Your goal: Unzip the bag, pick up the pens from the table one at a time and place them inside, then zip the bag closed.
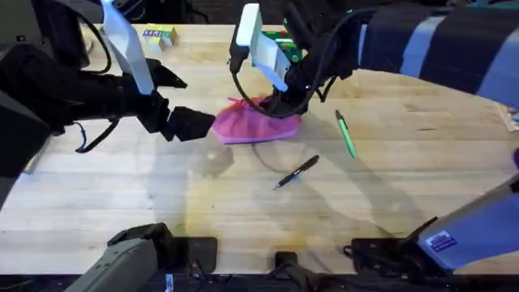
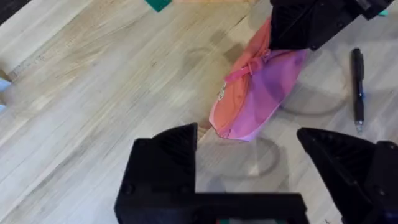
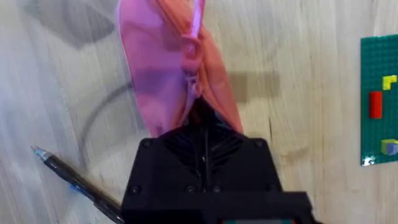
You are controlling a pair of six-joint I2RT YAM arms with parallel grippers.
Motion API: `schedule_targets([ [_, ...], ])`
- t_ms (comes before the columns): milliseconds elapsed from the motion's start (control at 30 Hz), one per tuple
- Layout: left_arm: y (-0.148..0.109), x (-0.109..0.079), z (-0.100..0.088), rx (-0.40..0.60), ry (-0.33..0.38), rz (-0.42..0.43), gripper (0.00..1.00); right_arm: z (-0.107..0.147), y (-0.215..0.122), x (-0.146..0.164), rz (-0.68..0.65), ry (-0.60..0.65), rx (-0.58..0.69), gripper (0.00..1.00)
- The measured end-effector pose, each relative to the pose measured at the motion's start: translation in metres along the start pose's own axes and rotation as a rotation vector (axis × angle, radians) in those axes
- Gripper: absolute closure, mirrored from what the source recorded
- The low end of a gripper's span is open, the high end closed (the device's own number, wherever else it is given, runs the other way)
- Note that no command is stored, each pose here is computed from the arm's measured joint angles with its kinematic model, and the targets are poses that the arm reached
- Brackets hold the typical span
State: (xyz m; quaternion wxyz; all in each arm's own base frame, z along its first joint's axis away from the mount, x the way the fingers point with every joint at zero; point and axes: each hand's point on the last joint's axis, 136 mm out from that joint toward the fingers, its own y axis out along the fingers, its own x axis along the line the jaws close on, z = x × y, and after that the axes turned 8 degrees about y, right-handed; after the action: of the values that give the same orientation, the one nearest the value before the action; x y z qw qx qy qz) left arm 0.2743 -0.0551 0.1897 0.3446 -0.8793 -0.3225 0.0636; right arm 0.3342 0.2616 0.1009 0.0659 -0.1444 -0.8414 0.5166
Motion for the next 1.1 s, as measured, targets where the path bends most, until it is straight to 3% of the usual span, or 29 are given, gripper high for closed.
schedule_targets([
  [133,0.0000,0.0000,0.0000,0.000,0.000,0.000,0.008,-0.0007,0.0007,0.0009,-0.005,-0.001,-0.004,0.965],
  [233,0.0000,0.0000,0.0000,0.000,0.000,0.000,0.008,-0.0013,0.0008,0.0016,-0.009,-0.001,-0.006,0.909],
  [267,0.0000,0.0000,0.0000,0.000,0.000,0.000,0.008,-0.0012,0.0007,0.0016,-0.009,0.001,-0.006,0.835],
  [433,0.0000,0.0000,0.0000,0.000,0.000,0.000,0.008,-0.0011,0.0007,0.0015,-0.009,0.002,-0.006,0.104],
  [467,0.0000,0.0000,0.0000,0.000,0.000,0.000,0.008,-0.0011,0.0007,0.0014,-0.008,-0.002,-0.006,0.034],
  [1100,0.0000,0.0000,0.0000,0.000,0.000,0.000,0.008,-0.0017,-0.0006,0.0015,-0.007,-0.002,-0.008,0.003],
])
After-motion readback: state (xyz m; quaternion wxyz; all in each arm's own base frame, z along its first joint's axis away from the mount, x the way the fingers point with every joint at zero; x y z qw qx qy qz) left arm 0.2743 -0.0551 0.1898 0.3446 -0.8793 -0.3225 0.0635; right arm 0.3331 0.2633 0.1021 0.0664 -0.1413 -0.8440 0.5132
